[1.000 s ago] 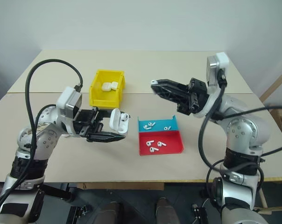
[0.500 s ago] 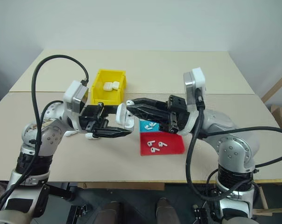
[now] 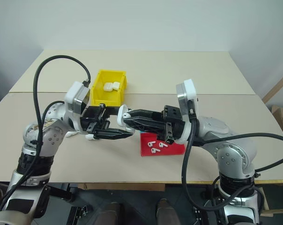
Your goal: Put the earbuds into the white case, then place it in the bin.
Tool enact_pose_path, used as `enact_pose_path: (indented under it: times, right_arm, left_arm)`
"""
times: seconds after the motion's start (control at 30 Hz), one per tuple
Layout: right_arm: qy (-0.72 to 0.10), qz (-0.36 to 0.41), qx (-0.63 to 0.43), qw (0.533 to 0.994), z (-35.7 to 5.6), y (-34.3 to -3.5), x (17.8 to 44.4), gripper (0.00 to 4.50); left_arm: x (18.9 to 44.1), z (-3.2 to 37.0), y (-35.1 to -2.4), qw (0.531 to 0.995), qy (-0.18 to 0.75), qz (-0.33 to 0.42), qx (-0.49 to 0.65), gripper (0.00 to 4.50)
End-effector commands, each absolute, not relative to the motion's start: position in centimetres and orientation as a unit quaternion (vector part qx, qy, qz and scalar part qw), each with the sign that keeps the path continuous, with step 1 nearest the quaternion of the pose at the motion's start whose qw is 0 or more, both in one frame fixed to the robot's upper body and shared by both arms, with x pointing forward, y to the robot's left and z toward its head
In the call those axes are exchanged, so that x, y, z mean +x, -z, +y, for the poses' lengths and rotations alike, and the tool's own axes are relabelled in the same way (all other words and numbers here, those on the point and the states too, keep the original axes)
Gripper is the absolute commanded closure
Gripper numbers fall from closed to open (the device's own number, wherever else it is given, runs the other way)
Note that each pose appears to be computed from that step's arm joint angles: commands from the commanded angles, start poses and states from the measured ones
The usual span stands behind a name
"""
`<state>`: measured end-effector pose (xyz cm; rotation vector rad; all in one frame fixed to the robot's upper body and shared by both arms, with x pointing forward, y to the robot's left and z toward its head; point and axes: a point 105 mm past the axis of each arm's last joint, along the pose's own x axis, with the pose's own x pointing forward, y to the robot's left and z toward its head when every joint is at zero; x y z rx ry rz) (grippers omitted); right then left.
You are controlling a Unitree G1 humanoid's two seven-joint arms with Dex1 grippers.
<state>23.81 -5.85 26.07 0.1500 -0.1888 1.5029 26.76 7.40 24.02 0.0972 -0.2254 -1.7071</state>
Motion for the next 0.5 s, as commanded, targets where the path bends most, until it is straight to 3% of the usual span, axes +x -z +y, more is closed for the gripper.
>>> enact_pose_path:
  times: [0.03,0.5]
  right_arm:
    - [-0.687,-0.103,0.053,0.718,-5.74,-26.45,23.07,3.86]
    - [-0.682,-0.109,0.063,0.720,-5.82,-26.09,22.66,3.86]
  left_arm:
    - [26.41,7.32,-25.01,0.640,0.757,-0.119,0.052,1.73]
    - [26.64,7.47,-25.04,0.646,0.752,-0.121,0.050,1.73]
